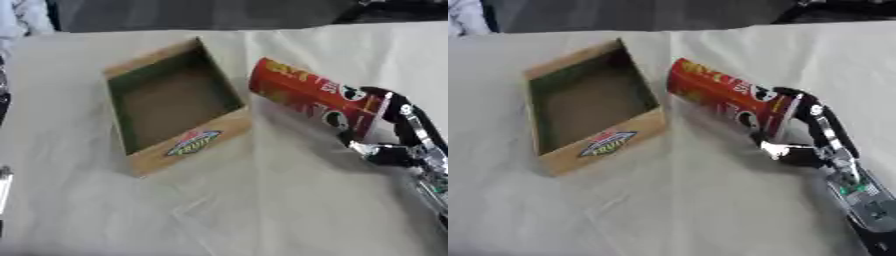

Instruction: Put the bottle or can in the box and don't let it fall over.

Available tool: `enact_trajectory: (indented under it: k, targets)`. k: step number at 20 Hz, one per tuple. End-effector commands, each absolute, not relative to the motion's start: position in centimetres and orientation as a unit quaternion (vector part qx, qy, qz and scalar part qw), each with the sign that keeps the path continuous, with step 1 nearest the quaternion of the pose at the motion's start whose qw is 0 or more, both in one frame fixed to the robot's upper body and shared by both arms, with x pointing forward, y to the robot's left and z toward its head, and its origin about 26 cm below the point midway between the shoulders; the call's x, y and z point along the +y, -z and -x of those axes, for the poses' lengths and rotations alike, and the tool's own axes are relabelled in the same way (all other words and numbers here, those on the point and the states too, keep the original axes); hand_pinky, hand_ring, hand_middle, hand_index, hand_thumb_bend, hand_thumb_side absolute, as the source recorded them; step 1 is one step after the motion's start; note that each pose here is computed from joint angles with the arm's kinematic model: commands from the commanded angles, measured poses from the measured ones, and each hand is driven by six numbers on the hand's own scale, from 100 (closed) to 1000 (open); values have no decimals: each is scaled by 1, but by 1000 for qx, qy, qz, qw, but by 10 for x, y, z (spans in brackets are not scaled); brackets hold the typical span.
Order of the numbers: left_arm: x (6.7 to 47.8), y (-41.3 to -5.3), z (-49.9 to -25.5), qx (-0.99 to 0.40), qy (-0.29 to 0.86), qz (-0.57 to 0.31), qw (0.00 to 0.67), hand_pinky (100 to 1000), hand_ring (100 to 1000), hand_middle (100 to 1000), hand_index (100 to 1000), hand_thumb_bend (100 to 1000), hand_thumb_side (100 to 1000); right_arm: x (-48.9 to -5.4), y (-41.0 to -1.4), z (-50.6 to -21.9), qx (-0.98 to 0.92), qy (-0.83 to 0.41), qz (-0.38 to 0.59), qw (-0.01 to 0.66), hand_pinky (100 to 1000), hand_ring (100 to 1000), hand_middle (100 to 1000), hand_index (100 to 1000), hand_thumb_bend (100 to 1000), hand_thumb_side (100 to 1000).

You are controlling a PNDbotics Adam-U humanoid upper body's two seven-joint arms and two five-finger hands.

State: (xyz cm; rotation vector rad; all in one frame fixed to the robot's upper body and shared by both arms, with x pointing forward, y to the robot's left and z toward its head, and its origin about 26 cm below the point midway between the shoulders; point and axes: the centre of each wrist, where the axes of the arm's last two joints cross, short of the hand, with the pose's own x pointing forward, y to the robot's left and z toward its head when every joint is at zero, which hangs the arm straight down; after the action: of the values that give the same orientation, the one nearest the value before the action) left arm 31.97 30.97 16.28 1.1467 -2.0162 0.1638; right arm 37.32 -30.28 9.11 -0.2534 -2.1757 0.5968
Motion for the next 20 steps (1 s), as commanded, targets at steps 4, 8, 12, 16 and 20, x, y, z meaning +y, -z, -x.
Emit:
enact_trajectory:
  k: [4, 8, 12, 16, 20]
  targets:
    - [312, -174, -318, -803, -66, -458, 376, 740, 910, 756, 751, 436, 685, -299, -126, -376, -898, -209, 105, 372, 564, 690, 626, 684, 213, 100]
    - [313, -175, -317, -802, -66, -460, 375, 740, 910, 757, 753, 437, 684, -285, -149, -379, -912, -205, 87, 345, 562, 690, 626, 681, 208, 100]
    - [313, -175, -317, -803, -66, -461, 373, 740, 910, 758, 754, 439, 683, -262, -174, -385, -915, -225, 66, 327, 559, 692, 622, 677, 213, 100]
    - [312, -177, -316, -805, -72, -461, 368, 740, 910, 758, 756, 442, 680, -238, -191, -394, -911, -251, 53, 324, 558, 692, 619, 673, 219, 100]
    - [311, -182, -314, -808, -89, -461, 355, 740, 910, 758, 757, 443, 677, -219, -199, -403, -903, -273, 53, 328, 559, 694, 619, 672, 223, 100]
